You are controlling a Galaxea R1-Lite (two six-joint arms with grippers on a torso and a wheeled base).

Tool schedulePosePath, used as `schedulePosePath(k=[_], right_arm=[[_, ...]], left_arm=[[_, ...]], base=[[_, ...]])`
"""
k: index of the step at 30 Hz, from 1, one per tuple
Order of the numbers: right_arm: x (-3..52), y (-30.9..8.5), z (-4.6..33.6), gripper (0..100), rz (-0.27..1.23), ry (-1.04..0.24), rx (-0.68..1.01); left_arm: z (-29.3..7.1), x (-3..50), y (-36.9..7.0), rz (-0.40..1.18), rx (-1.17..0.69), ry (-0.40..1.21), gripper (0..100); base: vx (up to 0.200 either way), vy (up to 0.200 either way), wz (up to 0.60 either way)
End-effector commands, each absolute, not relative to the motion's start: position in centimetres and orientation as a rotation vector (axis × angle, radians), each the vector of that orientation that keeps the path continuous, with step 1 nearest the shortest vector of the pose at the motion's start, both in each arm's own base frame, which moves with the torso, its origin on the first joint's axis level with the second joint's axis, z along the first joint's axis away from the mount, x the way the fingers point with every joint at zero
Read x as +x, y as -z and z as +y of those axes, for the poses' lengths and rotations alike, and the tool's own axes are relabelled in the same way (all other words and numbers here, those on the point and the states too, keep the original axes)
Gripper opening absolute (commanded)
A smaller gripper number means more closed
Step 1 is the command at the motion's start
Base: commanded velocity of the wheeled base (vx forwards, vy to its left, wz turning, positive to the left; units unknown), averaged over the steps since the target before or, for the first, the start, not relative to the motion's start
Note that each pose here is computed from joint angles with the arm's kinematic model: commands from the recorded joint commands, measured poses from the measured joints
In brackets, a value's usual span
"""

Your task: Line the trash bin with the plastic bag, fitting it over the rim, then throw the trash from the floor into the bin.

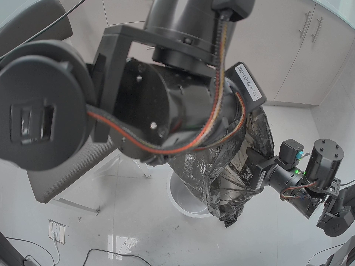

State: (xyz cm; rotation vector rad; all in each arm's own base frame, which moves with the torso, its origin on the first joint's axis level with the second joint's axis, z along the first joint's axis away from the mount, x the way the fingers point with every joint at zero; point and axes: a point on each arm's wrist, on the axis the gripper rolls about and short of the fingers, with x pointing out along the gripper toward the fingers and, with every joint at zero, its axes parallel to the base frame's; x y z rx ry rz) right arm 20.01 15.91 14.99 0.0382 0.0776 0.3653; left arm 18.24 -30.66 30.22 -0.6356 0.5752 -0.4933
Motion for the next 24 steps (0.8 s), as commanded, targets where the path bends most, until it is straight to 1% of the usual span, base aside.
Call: schedulePosePath(k=[1,7,9,10,13,15,17,18,21,22,24], right_arm=[[19.3,-16.6,15.2,0,0.031,-0.367,0.064],[18.9,-18.2,14.5,0,0.095,-0.359,0.055],[18.9,-19.4,14.3,0,0.117,-0.366,0.067],[18.9,-20.8,13.8,0,0.17,-0.377,0.058],[18.7,-22.6,13.4,0,0.238,-0.386,0.067],[18.4,-24.6,13.3,0,0.299,-0.419,0.121],[18.4,-24.6,13.3,0,0.299,-0.419,0.121],[18.4,-26.2,13.0,0,0.345,-0.446,0.15],[18.5,-26.5,12.9,0,0.369,-0.44,0.146],[18.4,-26.3,12.8,0,0.416,-0.443,0.142],[18.3,-26.2,12.8,0,0.442,-0.451,0.17]], left_arm=[[-30.4,18.5,-30.2,0.579,-0.642,0.488,0],[-30.4,18.6,-30.2,0.581,-0.641,0.485,0],[-30.5,18.7,-30.0,0.584,-0.636,0.484,0],[-30.7,18.9,-29.6,0.591,-0.627,0.477,0],[-30.8,19.1,-29.2,0.6,-0.619,0.469,0],[-30.7,19.0,-29.1,0.603,-0.615,0.467,0],[-30.7,19.0,-29.1,0.603,-0.615,0.467,0],[-30.5,18.9,-29.4,0.599,-0.62,0.47,0],[-30.6,18.8,-29.4,0.601,-0.617,0.476,0],[-30.7,18.5,-29.4,0.605,-0.613,0.481,0],[-30.8,18.5,-29.2,0.61,-0.609,0.48,0]], base=[[0.0,0.0,0.0],[0.0,0.0,0.0],[0.0,0.0,0.0],[0.0,0.0,0.0],[0.0,0.0,0.0],[0.0,0.0,0.0],[0.0,0.0,0.0],[0.0,0.0,0.0],[0.0,0.0,0.0],[0.0,0.0,0.0],[0.0,0.0,0.0]])
